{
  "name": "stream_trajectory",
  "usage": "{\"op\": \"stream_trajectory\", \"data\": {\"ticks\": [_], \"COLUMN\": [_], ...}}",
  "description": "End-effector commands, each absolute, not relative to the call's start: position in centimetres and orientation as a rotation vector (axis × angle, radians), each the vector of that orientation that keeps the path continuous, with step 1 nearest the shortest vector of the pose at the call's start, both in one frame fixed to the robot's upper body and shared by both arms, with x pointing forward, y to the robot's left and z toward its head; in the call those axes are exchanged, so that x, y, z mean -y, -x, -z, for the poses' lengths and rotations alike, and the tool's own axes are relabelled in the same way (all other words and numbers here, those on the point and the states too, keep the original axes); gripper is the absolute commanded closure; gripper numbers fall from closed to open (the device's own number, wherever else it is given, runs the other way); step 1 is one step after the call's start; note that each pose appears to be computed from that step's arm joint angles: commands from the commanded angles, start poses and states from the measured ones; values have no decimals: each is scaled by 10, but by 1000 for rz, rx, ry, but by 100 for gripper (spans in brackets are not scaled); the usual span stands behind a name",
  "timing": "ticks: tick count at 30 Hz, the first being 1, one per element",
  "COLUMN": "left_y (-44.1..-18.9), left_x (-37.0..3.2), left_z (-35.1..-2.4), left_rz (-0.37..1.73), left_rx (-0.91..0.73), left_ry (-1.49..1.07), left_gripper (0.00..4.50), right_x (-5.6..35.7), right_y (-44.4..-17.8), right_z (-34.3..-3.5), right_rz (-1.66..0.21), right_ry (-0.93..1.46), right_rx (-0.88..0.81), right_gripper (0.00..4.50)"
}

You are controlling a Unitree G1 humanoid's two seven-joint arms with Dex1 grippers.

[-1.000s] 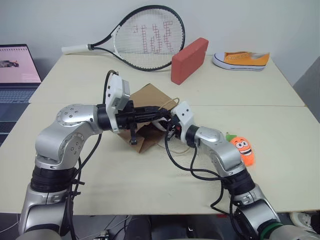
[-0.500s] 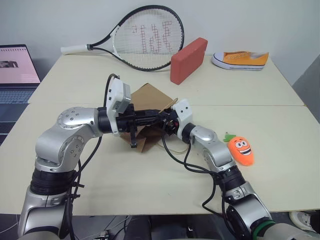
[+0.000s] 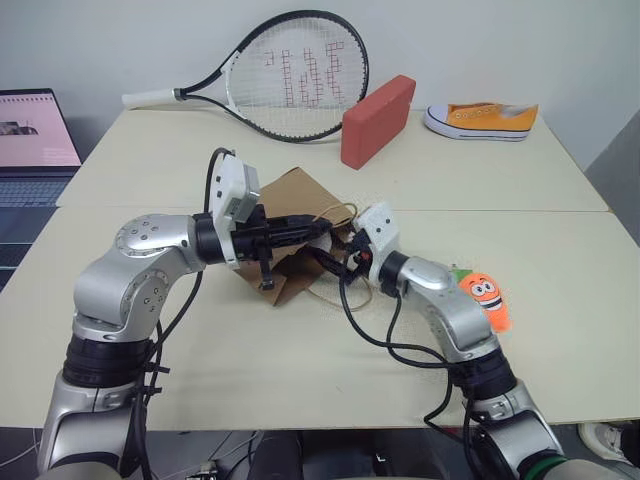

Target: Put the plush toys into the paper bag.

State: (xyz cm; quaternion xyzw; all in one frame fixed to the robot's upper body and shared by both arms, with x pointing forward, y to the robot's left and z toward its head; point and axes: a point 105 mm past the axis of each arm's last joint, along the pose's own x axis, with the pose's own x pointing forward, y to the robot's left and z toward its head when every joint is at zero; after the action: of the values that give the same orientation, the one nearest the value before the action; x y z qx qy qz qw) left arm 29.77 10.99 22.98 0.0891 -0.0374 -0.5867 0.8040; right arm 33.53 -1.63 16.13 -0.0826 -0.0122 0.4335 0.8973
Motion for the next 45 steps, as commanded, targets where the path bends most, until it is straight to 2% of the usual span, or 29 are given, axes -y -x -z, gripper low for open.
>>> {"op": "stream_trajectory", "data": {"ticks": [1,8,13,17,22,29,32,34,43,45], "left_y": [-296,-297,-297,-296,-296,-296,-297,-297,-296,-296], "left_x": [-110,-109,-109,-107,-106,-107,-108,-109,-112,-113], "left_z": [-243,-241,-241,-239,-238,-239,-239,-239,-239,-239], "left_rz": [1246,1241,1242,1255,1260,1258,1255,1249,1237,1235], "left_rx": [147,153,159,155,156,155,155,154,150,151], "left_ry": [-211,-196,-196,-203,-205,-213,-215,-219,-220,-219], "left_gripper": [450,450,450,450,450,450,450,450,450,450], "right_x": [31,93,174,219,254,264,264,262,250,244], "right_y": [-318,-292,-300,-287,-273,-267,-269,-272,-275,-278], "right_z": [-181,-197,-201,-177,-153,-111,-104,-101,-107,-114], "right_rz": [-956,-976,-719,-638,-561,-521,-508,-506,-555,-576], "right_ry": [162,237,317,406,343,248,230,214,209,219], "right_rx": [38,-37,-103,-235,-350,-478,-491,-494,-469,-441], "right_gripper": [3,3,3,3,3,3,59,117,433,449]}}
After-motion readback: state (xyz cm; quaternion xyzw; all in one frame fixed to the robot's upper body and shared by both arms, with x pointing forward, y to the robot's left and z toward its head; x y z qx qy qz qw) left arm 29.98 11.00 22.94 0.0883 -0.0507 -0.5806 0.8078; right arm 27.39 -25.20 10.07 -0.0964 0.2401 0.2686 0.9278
